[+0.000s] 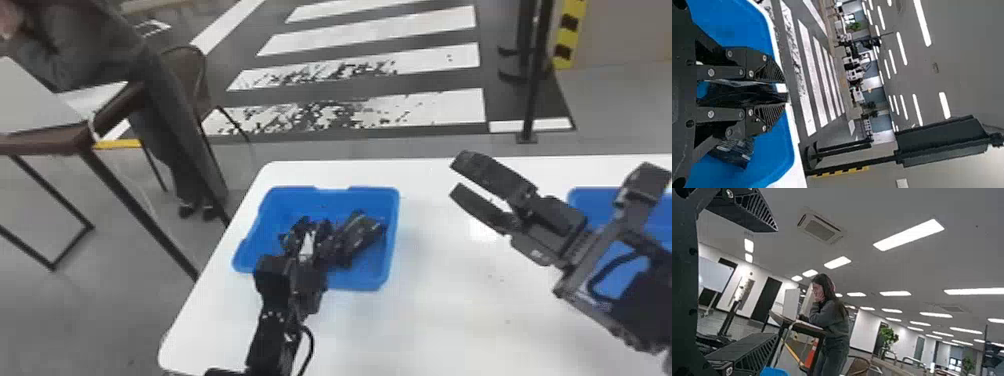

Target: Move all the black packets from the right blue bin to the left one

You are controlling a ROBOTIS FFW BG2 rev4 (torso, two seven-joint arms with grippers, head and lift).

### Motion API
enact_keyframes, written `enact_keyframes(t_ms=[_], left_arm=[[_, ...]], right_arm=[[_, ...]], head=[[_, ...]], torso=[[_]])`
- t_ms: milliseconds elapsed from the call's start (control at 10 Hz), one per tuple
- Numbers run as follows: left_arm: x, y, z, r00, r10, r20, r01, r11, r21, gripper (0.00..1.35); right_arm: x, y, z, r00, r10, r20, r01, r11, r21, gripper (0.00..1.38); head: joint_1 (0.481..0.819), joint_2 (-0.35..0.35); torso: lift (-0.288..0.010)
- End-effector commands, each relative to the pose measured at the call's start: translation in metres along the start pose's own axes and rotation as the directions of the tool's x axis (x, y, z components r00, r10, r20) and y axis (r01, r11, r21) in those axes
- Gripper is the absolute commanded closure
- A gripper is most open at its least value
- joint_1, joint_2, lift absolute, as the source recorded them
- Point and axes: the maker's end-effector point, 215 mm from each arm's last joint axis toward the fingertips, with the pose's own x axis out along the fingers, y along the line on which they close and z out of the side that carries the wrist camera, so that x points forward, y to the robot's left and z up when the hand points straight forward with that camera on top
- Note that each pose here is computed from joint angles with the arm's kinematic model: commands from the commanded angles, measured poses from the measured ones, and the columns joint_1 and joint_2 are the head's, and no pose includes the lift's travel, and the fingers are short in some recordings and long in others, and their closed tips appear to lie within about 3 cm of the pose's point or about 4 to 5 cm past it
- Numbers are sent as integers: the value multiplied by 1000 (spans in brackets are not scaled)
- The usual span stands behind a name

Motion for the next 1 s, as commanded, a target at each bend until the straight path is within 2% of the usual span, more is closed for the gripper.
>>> enact_keyframes(t_ms=[0,100,200,300,400,500,600,800,900], left_arm=[[-5,-3,-8,1000,-5,-11,3,990,-139,10],[-9,-8,6,999,-25,42,32,984,-173,159],[-14,-20,28,994,-52,100,74,970,-231,229],[-21,-33,36,994,-88,71,104,958,-266,237],[-26,-39,50,991,-108,76,124,959,-255,237],[-34,-43,63,988,-116,97,138,957,-255,233],[-43,-56,76,984,-137,116,163,951,-262,233],[-49,-86,84,973,-200,117,224,937,-266,231],[-51,-85,85,973,-200,118,224,940,-257,226]], right_arm=[[-31,-24,62,986,-135,97,159,934,-320,82],[-53,-38,91,963,-230,142,270,842,-467,85],[-82,-37,117,909,-362,204,406,666,-626,87],[-115,-17,151,828,-450,336,533,443,-721,90],[-144,-12,172,747,-512,425,617,293,-731,90],[-168,-21,176,659,-594,462,676,198,-710,90],[-192,-31,176,568,-658,494,724,113,-681,91],[-249,-61,184,400,-762,510,776,-14,-631,93],[-272,-75,184,343,-796,498,788,-45,-614,93]], head=[[695,350],[695,318],[695,292],[695,228],[695,163],[695,92],[695,69],[695,-21],[695,-68]], torso=[[-140],[-140],[-140],[-140],[-140],[-140],[-140],[-140],[-140]])
